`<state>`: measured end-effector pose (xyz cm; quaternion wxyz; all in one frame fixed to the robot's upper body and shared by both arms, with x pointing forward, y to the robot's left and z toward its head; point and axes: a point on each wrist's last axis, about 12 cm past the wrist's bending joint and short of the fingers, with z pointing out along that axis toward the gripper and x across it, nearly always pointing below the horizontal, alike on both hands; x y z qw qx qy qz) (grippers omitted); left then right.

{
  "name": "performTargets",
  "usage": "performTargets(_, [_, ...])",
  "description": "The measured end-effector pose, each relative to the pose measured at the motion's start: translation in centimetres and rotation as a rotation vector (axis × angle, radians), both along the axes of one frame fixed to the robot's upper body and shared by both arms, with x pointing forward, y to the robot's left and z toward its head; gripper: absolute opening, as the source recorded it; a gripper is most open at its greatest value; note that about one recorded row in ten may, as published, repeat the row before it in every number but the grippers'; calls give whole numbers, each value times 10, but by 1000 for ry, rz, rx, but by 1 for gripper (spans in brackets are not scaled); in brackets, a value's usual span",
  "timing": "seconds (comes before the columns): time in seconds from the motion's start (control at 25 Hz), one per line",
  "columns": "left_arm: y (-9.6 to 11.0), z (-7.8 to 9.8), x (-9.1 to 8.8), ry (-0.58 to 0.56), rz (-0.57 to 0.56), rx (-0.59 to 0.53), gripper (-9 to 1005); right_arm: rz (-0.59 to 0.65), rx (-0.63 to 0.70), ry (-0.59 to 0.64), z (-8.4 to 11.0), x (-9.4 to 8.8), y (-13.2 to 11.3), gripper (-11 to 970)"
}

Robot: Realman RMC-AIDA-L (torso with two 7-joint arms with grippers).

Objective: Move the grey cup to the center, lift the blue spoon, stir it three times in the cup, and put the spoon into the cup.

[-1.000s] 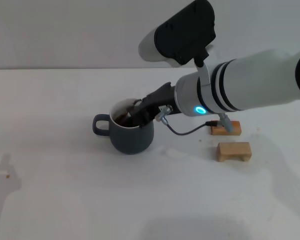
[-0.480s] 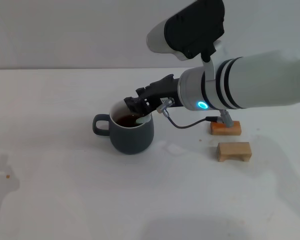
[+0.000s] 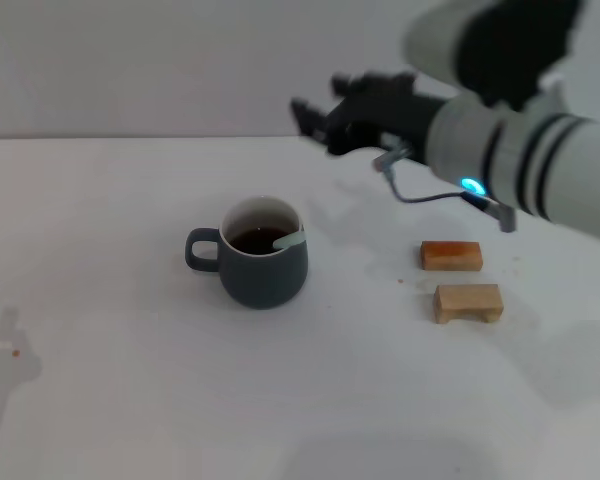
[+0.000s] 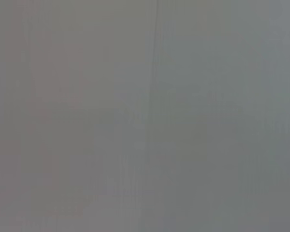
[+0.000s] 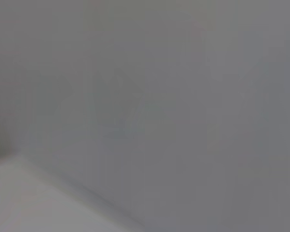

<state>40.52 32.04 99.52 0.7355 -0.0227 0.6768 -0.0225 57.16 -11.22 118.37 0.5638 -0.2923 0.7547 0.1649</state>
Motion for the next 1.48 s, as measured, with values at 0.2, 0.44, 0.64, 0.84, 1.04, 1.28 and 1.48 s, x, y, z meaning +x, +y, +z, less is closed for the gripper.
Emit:
performTargets(0.2, [0, 0, -1, 1, 0, 0, -1, -142, 105, -351, -18, -34, -26, 513])
performTargets(0.44, [0, 0, -2, -3, -5, 4, -1, -296, 102, -610, -67, -82, -53, 513])
performTargets(0.64, [0, 0, -3, -4, -3, 4, -1, -464, 144, -560, -110, -112, -79, 512])
performTargets(0.84, [0, 0, -4, -5, -1, 10, -1, -587, 114, -517, -135, -135, -104, 512])
performTargets(1.04, [1, 1, -3, -7, 0, 16, -1, -674, 145, -446, -153, -151, -124, 513])
performTargets(1.28, [0, 1, -1, -12, 1, 14, -1, -664, 247, -436, -162, -160, -135, 528])
performTargets(1.48, [0, 1, 0, -12, 0, 15, -1, -665, 253, -445, -162, -162, -139, 534])
